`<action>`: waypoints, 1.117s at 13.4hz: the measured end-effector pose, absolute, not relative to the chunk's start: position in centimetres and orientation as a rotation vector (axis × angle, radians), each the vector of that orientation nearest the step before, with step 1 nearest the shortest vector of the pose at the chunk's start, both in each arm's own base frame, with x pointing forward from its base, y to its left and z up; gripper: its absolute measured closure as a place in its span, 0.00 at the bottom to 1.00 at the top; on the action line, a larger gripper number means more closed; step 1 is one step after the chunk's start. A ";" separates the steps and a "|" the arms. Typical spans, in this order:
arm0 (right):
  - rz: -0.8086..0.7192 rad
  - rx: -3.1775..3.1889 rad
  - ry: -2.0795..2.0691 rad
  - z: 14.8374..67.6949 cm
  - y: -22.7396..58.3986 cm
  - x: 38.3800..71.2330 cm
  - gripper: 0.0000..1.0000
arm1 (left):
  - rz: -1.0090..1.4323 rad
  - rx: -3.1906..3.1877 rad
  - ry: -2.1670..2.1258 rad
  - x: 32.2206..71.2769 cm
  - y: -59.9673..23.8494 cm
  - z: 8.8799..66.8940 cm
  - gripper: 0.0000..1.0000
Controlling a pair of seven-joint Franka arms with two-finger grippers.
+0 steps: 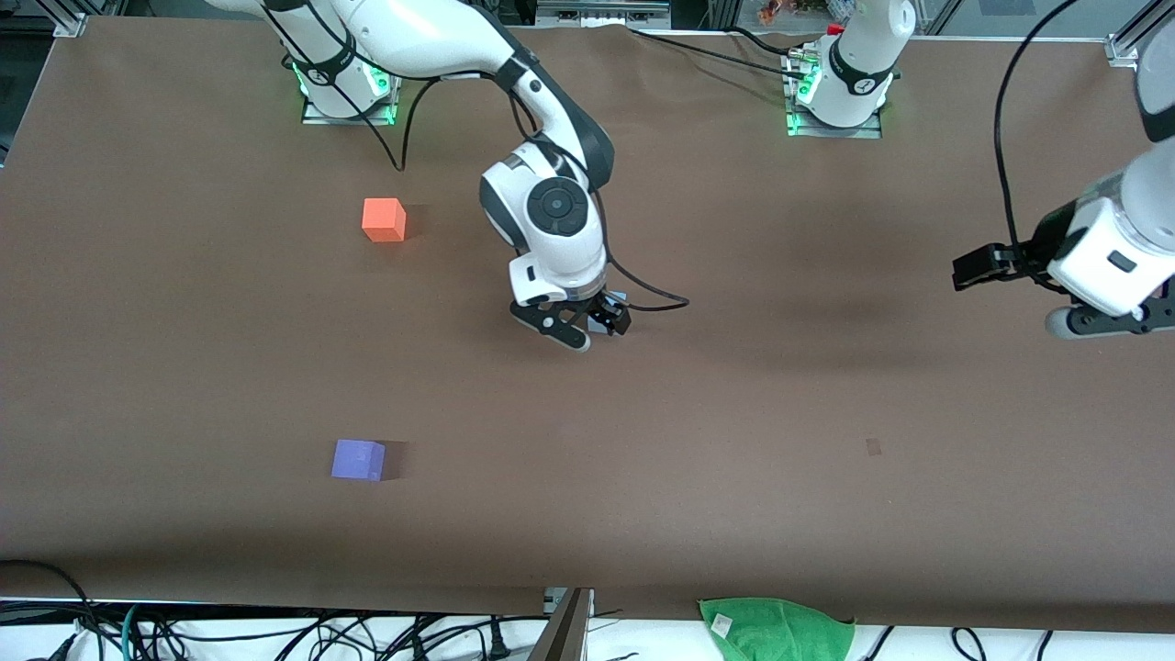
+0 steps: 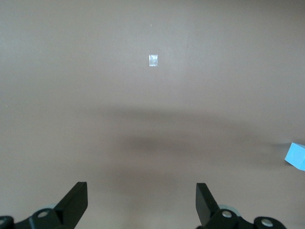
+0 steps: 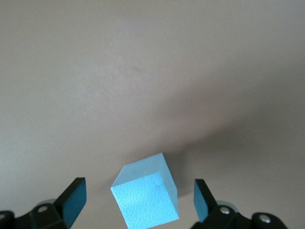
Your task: Place blue block between orange and purple blocks
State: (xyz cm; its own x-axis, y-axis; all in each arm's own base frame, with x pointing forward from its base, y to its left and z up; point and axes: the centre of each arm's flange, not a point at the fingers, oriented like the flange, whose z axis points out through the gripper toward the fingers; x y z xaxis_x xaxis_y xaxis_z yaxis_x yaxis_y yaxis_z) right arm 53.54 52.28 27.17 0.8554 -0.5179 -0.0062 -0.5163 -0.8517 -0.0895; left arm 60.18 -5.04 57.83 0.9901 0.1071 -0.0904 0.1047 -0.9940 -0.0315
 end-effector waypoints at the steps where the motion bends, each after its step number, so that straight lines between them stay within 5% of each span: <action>1: -0.023 -2.946 0.820 26.7 52.7 53.1 0.00 | 0.131 -3.128 -0.165 58.6 -5.0 58.0 0.00; 4: -0.027 -2.958 0.786 24.7 54.3 51.6 0.00 | 0.105 -3.144 -0.168 54.9 -3.9 59.3 0.00; 13: -0.138 -3.068 0.544 20.9 56.0 49.6 0.04 | 0.134 -3.141 -0.145 54.4 -4.4 59.2 0.00; 15: -0.139 -3.073 0.528 20.7 56.0 49.5 0.25 | 0.131 -3.142 -0.136 54.4 -4.7 59.2 0.00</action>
State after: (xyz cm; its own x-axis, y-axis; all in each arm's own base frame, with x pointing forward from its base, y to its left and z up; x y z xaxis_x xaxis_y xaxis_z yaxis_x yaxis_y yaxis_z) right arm 49.53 55.98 20.74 0.9388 -0.3341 0.0842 -0.3323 -0.9425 -0.0351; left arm 54.42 -4.70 59.25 0.9928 0.0861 -0.0835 0.0866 -0.9962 0.0024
